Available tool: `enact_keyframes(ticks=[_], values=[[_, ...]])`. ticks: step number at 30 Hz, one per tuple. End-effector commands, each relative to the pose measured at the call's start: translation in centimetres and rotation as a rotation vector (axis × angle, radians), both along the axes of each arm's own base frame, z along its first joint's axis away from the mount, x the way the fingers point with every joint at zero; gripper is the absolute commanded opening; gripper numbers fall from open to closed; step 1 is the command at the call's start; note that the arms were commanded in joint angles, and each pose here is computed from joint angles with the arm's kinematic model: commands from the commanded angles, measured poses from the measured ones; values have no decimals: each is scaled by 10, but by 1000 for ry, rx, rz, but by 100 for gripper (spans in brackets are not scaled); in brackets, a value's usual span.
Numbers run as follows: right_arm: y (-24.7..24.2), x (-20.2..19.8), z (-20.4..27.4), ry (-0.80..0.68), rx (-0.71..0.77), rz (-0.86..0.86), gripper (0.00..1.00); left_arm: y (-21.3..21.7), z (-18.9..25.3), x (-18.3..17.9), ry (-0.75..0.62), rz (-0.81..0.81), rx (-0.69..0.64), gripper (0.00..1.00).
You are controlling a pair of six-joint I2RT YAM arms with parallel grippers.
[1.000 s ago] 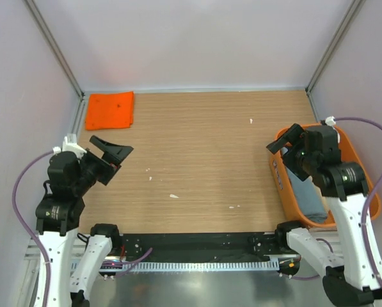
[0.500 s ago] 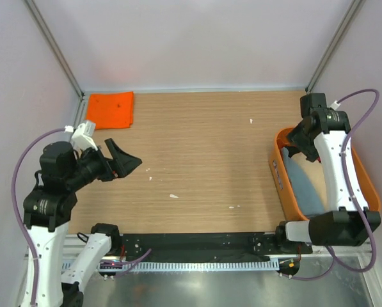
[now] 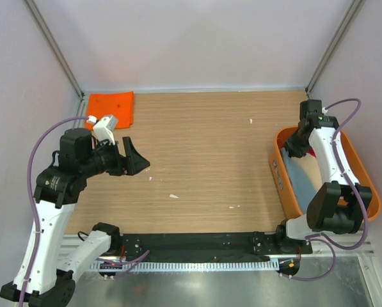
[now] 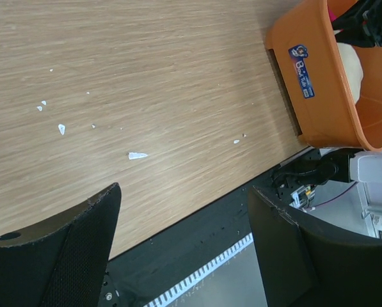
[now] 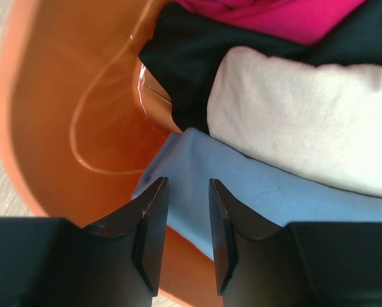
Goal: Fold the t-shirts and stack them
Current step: Grab the tshirt from the pile
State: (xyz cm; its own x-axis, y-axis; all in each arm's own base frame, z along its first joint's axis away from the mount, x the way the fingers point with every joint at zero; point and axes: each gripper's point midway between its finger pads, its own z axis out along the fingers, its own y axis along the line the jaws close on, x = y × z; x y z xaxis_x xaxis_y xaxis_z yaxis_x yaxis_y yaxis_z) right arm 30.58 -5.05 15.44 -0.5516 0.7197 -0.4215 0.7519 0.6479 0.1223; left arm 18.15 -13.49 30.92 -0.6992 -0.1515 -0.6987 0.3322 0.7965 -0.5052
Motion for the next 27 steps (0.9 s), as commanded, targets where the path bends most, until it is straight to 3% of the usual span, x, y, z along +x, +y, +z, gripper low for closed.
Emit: enact_keyframes(ticks=[1, 5, 9, 13, 23, 26, 27], values=[[8, 7, 9, -110, 31, 29, 38, 1, 13, 1, -48, -12, 14, 80], [19, -1, -13, -73, 78, 71, 46, 0, 11, 1, -31, -16, 10, 80], [13, -2, -3, -117, 35, 82, 59, 0, 9, -3, -7, -17, 10, 81], [18, -9, 4, -147, 46, 95, 61, 0, 8, -4, 5, -15, 11, 81], [42, -27, -34, -123, 166, 126, 46, -2, 13, -6, 25, -21, 0, 80], [36, -21, -32, -146, 148, 117, 36, -1, 14, -8, 30, -19, 1, 80], [34, -18, -28, -155, 140, 119, 22, -1, 14, -8, 33, -18, 0, 80]])
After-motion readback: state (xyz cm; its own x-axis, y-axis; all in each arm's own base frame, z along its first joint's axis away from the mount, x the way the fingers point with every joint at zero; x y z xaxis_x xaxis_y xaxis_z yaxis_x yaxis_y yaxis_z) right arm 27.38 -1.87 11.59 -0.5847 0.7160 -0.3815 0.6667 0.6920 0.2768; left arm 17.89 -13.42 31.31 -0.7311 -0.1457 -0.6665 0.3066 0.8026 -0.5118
